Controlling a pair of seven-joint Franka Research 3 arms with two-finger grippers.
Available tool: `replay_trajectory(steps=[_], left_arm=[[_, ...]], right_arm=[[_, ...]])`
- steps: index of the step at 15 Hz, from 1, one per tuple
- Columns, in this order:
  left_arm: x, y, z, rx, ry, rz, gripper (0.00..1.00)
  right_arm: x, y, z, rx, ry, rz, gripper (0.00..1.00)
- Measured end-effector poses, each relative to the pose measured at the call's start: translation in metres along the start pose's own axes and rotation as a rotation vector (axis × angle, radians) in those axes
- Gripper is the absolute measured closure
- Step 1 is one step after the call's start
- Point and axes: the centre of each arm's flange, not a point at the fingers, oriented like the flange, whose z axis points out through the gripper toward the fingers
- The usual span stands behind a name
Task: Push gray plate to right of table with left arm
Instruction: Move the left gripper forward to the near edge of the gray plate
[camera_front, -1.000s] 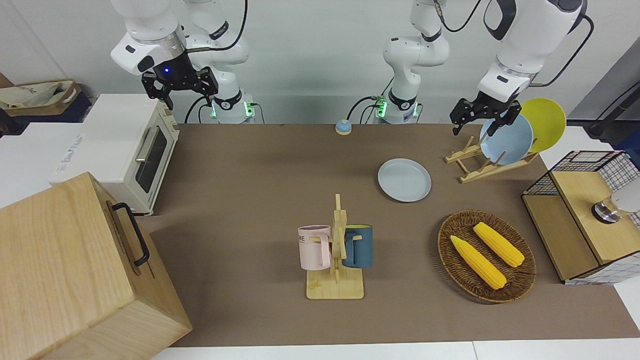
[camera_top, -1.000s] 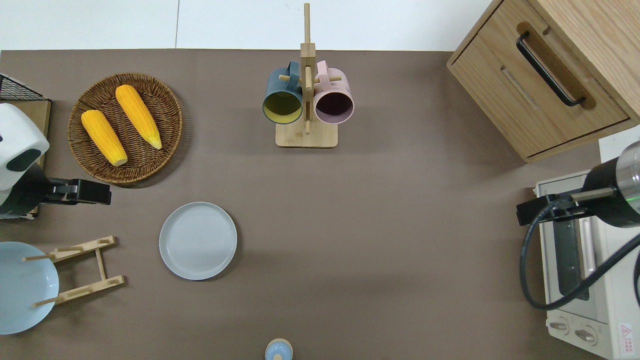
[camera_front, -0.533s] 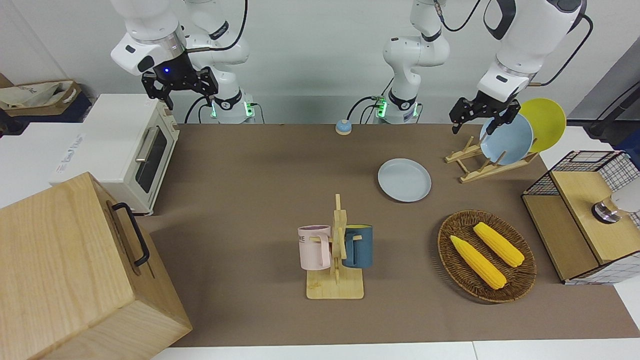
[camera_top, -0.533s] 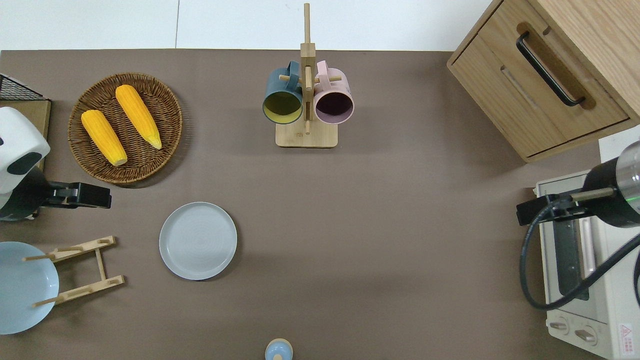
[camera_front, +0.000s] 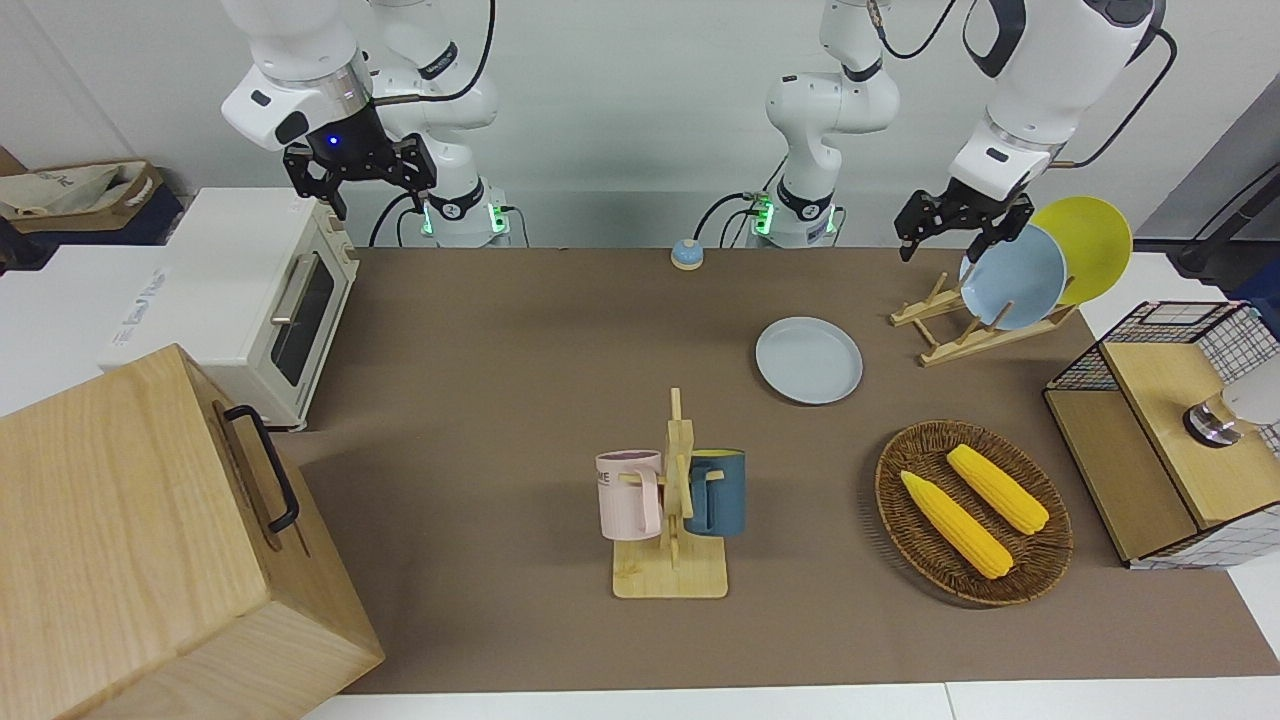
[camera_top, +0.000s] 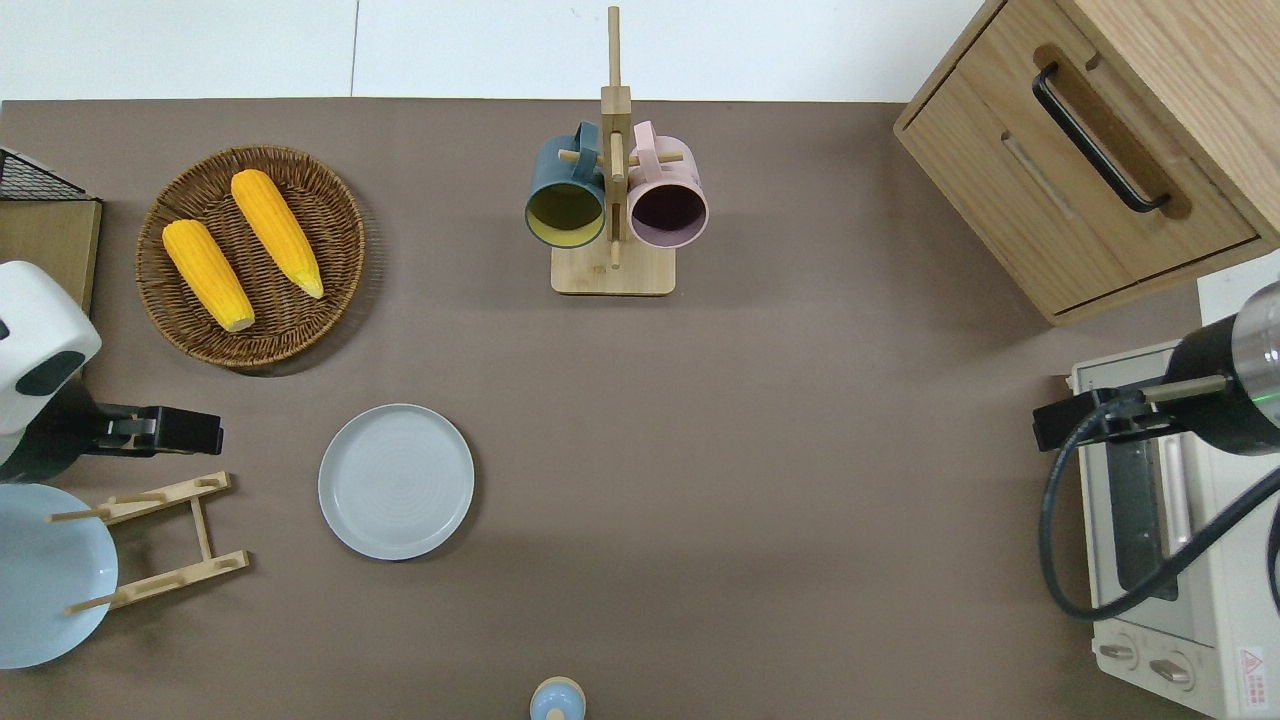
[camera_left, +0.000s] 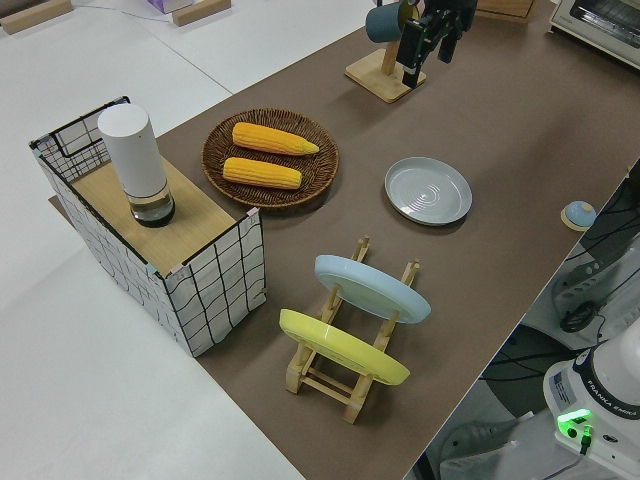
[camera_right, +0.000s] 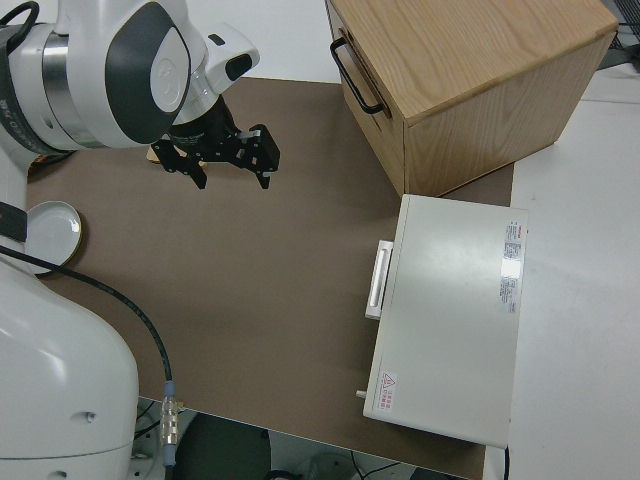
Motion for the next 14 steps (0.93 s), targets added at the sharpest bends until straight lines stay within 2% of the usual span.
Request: replay_trajectory(steps=[9, 14], left_arm=[[-0.044, 0.001, 0.007, -0.004, -0.007, 0.004, 0.00], [-0.060, 0.002, 0.014, -0.005, 0.005, 0.006, 0.00]], right_arm=[[0.000, 0.000, 0.000, 0.000, 0.000, 0.000, 0.01], [0.000, 0.000, 0.000, 0.000, 0.000, 0.000, 0.01]])
